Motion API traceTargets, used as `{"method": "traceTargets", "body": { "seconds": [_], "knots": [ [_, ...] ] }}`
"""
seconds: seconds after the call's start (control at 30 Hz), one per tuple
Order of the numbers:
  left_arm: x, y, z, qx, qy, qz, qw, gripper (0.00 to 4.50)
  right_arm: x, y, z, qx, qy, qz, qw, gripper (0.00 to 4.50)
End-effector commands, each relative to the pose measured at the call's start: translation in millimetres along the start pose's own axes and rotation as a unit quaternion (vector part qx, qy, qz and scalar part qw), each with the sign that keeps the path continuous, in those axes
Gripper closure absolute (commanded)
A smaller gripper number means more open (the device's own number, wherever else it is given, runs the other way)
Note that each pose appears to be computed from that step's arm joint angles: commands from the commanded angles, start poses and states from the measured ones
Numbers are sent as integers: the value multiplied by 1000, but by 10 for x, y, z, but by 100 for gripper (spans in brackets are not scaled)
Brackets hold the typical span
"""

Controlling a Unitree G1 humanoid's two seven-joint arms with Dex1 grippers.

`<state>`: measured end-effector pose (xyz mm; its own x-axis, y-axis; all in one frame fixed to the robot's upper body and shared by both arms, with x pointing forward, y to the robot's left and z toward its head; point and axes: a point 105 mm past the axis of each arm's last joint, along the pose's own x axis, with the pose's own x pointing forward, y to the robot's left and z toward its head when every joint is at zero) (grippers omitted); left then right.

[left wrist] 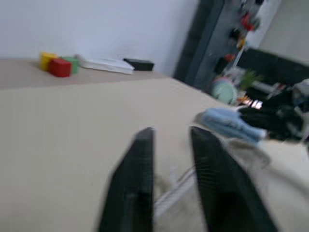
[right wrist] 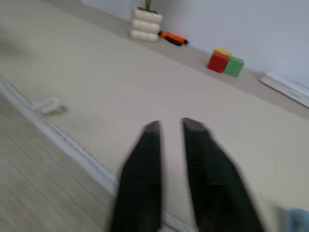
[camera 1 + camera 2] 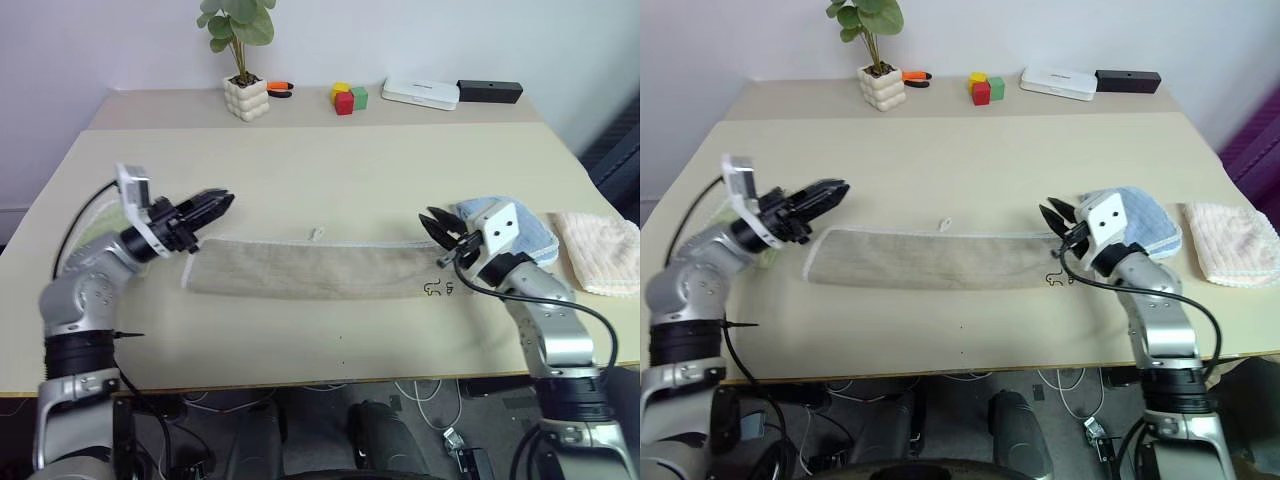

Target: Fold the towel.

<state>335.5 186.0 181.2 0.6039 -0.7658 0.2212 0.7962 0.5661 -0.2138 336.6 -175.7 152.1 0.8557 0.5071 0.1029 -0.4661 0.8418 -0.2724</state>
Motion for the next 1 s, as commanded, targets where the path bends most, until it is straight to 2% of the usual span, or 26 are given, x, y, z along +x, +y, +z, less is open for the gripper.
{"method": "traceTargets", "body": {
  "seconds": [0.03,0.1,0.17,0.23,0.3,0.43,0.53,0.83,1.0],
  "knots": [
    [139,-119,-106,0,-25,13,1000,448,54,139,-86,6,10,-33,999,450],
    [201,-105,-262,16,-15,42,999,448,83,204,-244,23,38,-50,998,450],
    [227,-59,-362,-6,-14,65,998,448,100,265,-362,29,62,-56,996,450],
    [217,68,-495,-8,-10,111,994,448,119,318,-395,57,59,-73,994,450],
    [155,213,-652,-34,7,155,987,448,122,337,-454,45,70,-89,993,450],
    [-6,360,-783,-12,42,191,981,448,69,246,-558,26,91,-111,989,450],
    [-125,474,-800,-6,51,220,974,448,-32,55,-653,10,109,-143,984,450],
    [-223,568,-726,16,46,240,970,448,-183,-174,-801,-32,144,-178,973,450],
    [-238,596,-663,17,42,250,967,448,-151,-275,-673,-9,120,-177,977,450]
  ]
}}
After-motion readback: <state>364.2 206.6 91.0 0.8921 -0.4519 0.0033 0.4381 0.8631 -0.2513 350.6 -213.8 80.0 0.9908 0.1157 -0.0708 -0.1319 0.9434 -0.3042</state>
